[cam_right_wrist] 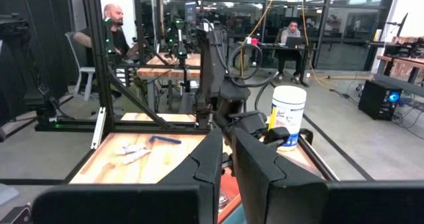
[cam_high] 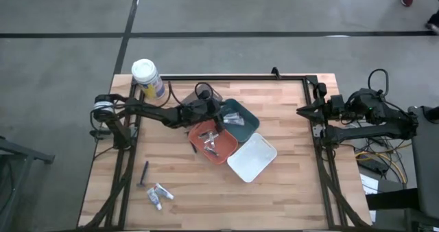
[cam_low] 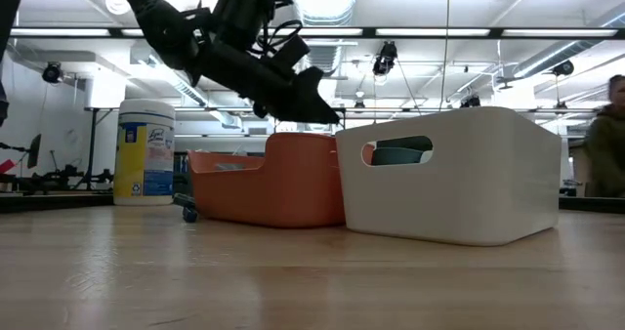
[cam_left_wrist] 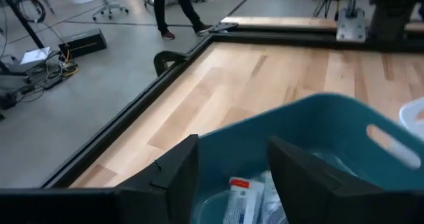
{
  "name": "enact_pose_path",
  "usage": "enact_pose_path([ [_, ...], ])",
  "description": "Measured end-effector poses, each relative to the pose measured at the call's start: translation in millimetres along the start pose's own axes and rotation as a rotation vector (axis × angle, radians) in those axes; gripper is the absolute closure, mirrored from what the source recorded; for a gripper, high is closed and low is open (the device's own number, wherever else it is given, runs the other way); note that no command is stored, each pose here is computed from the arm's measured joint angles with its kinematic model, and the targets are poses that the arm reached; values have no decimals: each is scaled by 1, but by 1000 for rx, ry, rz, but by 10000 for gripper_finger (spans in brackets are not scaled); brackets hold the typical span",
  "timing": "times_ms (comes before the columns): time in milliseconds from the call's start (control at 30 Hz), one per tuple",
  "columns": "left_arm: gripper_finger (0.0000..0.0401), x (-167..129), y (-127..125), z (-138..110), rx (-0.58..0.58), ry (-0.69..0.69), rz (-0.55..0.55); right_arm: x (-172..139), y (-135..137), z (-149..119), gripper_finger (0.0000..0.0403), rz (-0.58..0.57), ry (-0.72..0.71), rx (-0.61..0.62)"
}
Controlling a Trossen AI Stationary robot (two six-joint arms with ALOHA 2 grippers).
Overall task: Pick & Place Travel size toiletries
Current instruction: Put the white toothpaste into the blue bin
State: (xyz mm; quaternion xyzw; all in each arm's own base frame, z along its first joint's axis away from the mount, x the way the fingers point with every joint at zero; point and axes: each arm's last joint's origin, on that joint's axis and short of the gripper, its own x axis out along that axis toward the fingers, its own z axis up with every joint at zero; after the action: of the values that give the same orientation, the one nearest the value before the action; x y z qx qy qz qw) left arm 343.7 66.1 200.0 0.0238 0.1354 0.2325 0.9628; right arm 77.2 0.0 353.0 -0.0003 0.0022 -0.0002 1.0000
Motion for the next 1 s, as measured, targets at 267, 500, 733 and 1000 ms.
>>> enact_pose_path([
  [267, 214, -26, -3, 11, 58, 65, -40, 0, 0, 0, 369, 0, 0, -2],
  [500, 218, -74, 0, 14, 28, 26, -85, 0, 0, 0, 369, 0, 0, 0],
  [733, 218, -111, 2, 2, -62, -5, -139, 0, 0, 0, 369, 0, 1, -2],
  [1000, 218, -136, -5, -31, -165, 56, -220, 0, 0, 0, 369, 0, 0, -1],
])
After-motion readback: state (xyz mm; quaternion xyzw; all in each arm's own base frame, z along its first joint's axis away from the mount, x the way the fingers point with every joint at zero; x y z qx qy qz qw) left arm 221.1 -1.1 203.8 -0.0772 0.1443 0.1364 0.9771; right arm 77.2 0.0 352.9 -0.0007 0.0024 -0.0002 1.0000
